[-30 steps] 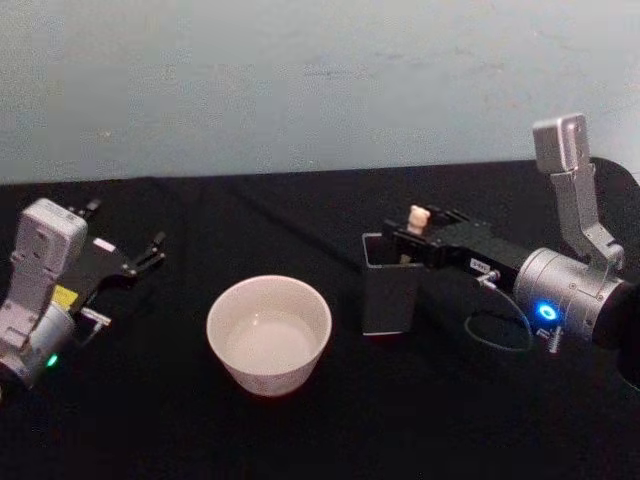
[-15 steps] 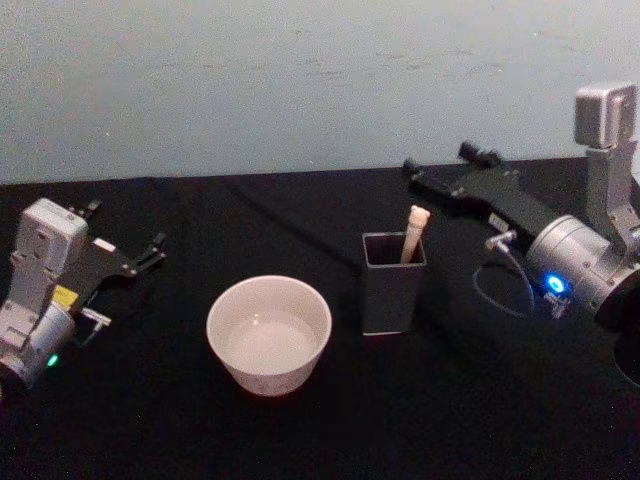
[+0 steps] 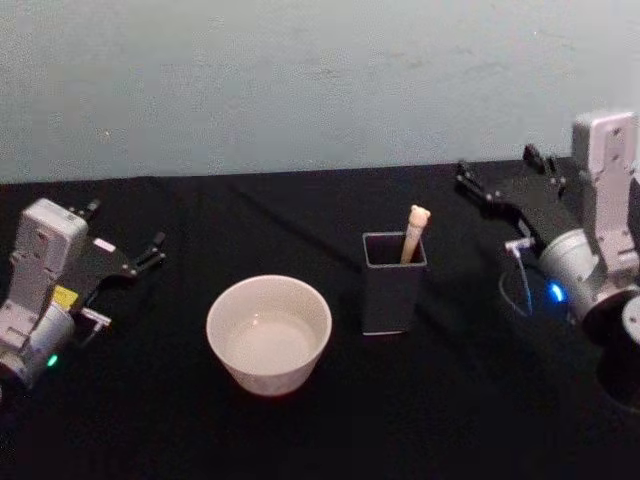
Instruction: Pick up the stirring spoon with one hand, stir inside the cup, then place it back in its original position.
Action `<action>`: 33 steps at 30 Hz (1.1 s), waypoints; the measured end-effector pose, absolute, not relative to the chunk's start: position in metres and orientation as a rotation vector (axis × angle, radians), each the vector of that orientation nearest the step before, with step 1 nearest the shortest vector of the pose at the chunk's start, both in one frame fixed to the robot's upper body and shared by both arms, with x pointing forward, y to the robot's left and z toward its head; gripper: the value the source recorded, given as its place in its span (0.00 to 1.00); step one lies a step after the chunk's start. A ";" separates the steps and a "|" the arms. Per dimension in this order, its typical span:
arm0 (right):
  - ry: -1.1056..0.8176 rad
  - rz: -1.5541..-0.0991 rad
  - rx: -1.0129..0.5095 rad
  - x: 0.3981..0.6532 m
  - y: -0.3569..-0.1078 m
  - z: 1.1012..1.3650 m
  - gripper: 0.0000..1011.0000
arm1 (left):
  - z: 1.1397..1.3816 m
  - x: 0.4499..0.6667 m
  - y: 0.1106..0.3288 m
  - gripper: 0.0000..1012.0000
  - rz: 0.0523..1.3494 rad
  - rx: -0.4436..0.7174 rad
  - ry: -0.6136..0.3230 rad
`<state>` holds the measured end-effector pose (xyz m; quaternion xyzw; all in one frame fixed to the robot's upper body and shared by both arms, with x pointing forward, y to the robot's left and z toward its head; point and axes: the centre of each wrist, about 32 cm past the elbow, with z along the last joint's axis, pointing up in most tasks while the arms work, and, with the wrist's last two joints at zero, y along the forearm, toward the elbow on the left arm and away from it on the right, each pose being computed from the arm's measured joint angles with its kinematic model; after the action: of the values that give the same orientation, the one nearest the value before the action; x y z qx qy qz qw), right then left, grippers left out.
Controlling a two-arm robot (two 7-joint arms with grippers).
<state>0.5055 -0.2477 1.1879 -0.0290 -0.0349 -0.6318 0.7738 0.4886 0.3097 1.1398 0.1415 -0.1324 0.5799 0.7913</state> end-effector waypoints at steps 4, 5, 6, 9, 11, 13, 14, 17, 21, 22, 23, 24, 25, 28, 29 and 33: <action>-0.067 -1.391 -0.137 0.502 -0.247 1.166 0.99 | 1.140 0.489 0.310 0.99 1.248 0.304 -0.285; -0.064 -1.392 -0.148 0.501 -0.247 1.163 0.99 | 1.140 0.489 0.310 0.99 1.248 0.304 -0.285; -0.057 -1.393 -0.166 0.500 -0.247 1.158 0.99 | 1.140 0.489 0.310 0.99 1.248 0.305 -0.285; -0.042 -1.390 -0.195 0.497 -0.245 1.150 0.99 | 1.140 0.489 0.310 0.99 1.248 0.304 -0.285; -0.036 -1.388 -0.205 0.496 -0.245 1.146 0.99 | 1.140 0.489 0.310 0.99 1.248 0.304 -0.285; -0.031 -1.384 -0.214 0.496 -0.244 1.144 0.99 | 1.140 0.489 0.310 0.99 1.248 0.304 -0.285; -0.027 -1.382 -0.222 0.496 -0.244 1.142 0.99 | 1.140 0.489 0.310 0.99 1.248 0.305 -0.285; -0.024 -1.379 -0.227 0.496 -0.243 1.141 0.99 | 1.140 0.489 0.310 0.99 1.248 0.305 -0.285; -0.025 -1.379 -0.227 0.496 -0.244 1.141 0.99 | 1.140 0.489 0.310 0.99 1.248 0.304 -0.285; -0.026 -1.380 -0.226 0.496 -0.244 1.142 0.99 | 1.140 0.489 0.310 0.99 1.248 0.304 -0.285; -0.026 -1.380 -0.226 0.496 -0.244 1.142 0.99 | 1.140 0.489 0.310 0.99 1.248 0.304 -0.285; -0.026 -1.380 -0.226 0.496 -0.244 1.142 0.99 | 1.140 0.489 0.310 0.99 1.248 0.304 -0.285; -0.026 -1.380 -0.226 0.496 -0.244 1.142 0.99 | 1.140 0.489 0.310 0.99 1.248 0.304 -0.285; -0.027 -1.381 -0.225 0.496 -0.244 1.142 0.99 | 1.140 0.489 0.310 0.99 1.248 0.305 -0.285; -0.027 -1.381 -0.224 0.496 -0.244 1.142 0.99 | 1.140 0.489 0.310 0.99 1.248 0.304 -0.285; -0.028 -1.381 -0.223 0.496 -0.244 1.142 0.99 | 1.140 0.489 0.310 0.99 1.248 0.304 -0.285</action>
<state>0.4961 -0.2437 1.1423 -0.1028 -0.0128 -0.6354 0.7652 0.4886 0.3097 1.1398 0.1415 -0.1325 0.5799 0.7913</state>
